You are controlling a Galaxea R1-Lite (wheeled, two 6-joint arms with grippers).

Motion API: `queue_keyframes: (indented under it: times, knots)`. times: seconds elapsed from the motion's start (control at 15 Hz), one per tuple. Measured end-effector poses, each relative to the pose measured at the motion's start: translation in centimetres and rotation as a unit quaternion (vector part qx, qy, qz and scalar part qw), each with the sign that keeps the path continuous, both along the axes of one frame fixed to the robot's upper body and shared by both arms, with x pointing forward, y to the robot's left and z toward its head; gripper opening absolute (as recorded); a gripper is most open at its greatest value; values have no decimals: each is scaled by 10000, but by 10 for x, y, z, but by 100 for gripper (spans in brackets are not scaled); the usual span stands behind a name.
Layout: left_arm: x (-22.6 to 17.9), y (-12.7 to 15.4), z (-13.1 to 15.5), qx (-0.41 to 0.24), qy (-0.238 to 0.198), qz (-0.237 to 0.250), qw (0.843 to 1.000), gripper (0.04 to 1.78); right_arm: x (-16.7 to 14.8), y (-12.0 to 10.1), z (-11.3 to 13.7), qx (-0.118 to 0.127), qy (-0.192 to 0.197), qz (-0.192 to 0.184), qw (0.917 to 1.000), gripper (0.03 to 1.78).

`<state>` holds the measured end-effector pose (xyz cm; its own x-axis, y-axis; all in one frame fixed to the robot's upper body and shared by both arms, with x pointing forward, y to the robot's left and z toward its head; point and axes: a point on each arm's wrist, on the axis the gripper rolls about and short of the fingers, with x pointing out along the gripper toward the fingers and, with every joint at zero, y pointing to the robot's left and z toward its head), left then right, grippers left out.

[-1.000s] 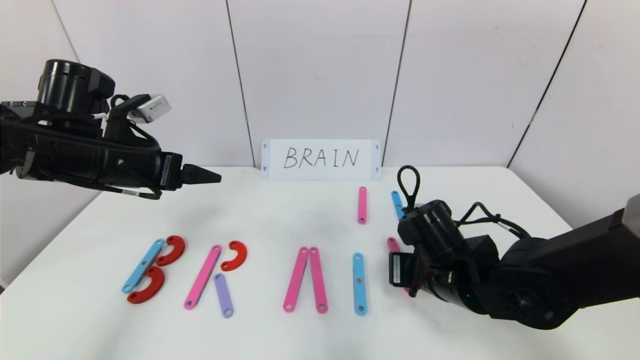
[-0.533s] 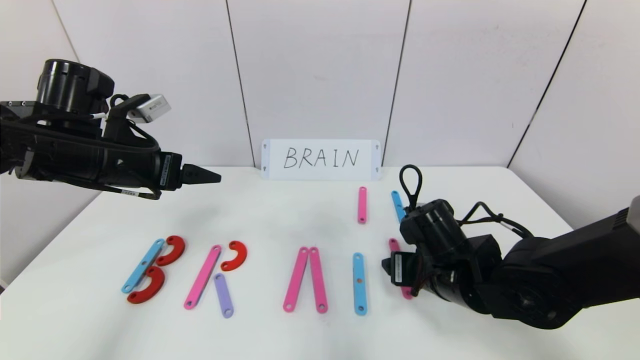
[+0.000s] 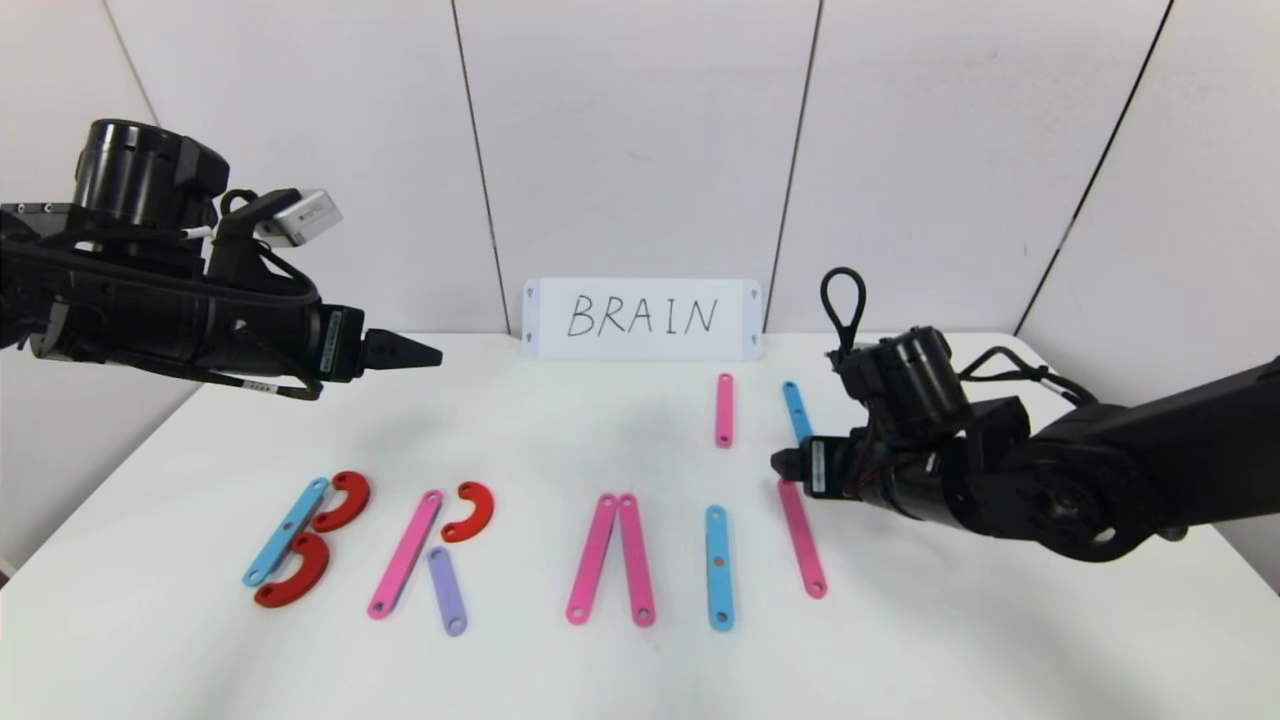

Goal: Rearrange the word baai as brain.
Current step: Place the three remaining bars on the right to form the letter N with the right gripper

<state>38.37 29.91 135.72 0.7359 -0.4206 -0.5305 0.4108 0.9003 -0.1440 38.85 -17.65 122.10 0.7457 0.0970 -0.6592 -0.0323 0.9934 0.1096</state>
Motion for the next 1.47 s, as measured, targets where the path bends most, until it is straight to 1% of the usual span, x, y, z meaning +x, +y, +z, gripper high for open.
queue_keyframes:
  times: [0.13, 0.27, 0.47, 0.67, 0.93, 1.0, 1.13, 1.27, 1.47]
  knots:
    - [0, 0, 0, -2, 1, 4, 10000, 174, 16, -5, 6, -67, -75, 135, 9999, 173]
    - [0, 0, 0, -4, 1, 3, 10000, 174, 36, -8, 6, -165, -134, 122, 9997, 173]
    - [0, 0, 0, -2, -4, 1, 10000, 174, 70, -10, -1, -330, -234, 95, 9991, 173]
    - [0, 0, 1, -4, -12, 2, 10000, 174, 98, -12, -16, -449, -253, 52, 9987, 173]
    - [-1, 0, 2, -3, -26, 3, 10000, 174, 116, -11, -34, -425, -197, 46, 9989, 173]
    - [-1, 0, 2, -8, -28, 1, 10000, 174, 118, -11, -38, -416, -170, 61, 9990, 171]
    - [-1, 0, 2, -9, -24, -4, 10000, 174, 120, -9, -42, -399, -170, 70, 9990, 157]
    - [-2, 0, 1, -6, -20, -10, 10000, 174, 120, -8, -45, -387, -156, 65, 9991, 136]
    - [-2, 0, 1, -6, -18, -13, 10000, 174, 121, -9, -46, -385, -134, 40, 9992, 85]
